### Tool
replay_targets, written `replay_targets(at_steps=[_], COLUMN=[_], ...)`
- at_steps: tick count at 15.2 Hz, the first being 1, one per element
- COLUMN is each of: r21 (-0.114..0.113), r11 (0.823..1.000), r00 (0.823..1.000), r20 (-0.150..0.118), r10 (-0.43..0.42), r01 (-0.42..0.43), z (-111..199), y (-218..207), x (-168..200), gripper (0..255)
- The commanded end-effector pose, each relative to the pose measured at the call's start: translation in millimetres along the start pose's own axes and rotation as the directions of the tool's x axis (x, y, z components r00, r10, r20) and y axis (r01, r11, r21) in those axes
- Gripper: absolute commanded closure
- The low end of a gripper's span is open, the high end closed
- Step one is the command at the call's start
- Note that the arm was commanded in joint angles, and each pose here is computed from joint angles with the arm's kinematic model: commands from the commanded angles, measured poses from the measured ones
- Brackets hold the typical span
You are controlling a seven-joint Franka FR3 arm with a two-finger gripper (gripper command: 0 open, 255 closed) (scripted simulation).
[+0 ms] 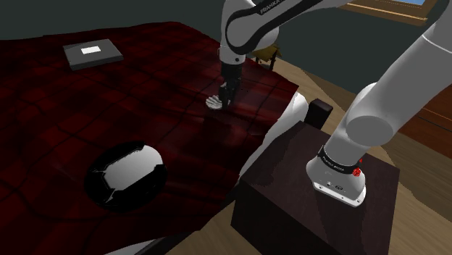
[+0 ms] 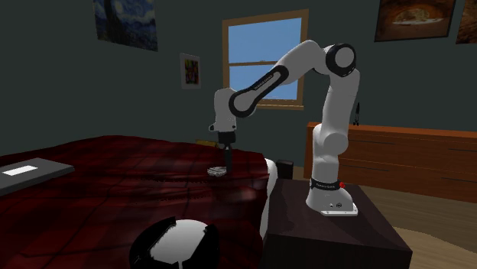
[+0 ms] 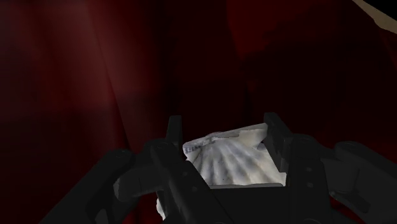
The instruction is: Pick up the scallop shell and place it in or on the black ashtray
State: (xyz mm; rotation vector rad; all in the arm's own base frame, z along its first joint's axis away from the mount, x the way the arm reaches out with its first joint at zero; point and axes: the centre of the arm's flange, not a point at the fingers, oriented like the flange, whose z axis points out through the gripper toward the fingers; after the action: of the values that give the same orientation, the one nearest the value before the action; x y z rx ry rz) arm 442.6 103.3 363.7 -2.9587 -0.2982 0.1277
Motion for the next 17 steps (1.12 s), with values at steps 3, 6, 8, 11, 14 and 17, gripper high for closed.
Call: replay_targets(at_steps=[3, 6, 8, 11, 14, 17], r21=[0.0, 0.0, 0.0, 0.0, 0.0, 0.0], r11=[1.0, 1.0, 1.0, 1.0, 1.0, 1.0], r00=[1.0, 1.0, 1.0, 1.0, 1.0, 1.0], r20=[0.001, 0.001, 0.001, 0.001, 0.001, 0.001], r10=[0.0, 0.0, 0.0, 0.0, 0.0, 0.0], r01=[0.0, 0.0, 0.0, 0.0, 0.0, 0.0], z=[-21.2, -36.7, -47.1, -62.5, -57.4, -52.3], y=[-2.2, -4.9, -6.8, -9.5, -48.0, -86.5], x=[-2.7, -3.8, -4.5, -5.6, 2.1, 9.8], gripper=[255, 255, 255, 255, 255, 255])
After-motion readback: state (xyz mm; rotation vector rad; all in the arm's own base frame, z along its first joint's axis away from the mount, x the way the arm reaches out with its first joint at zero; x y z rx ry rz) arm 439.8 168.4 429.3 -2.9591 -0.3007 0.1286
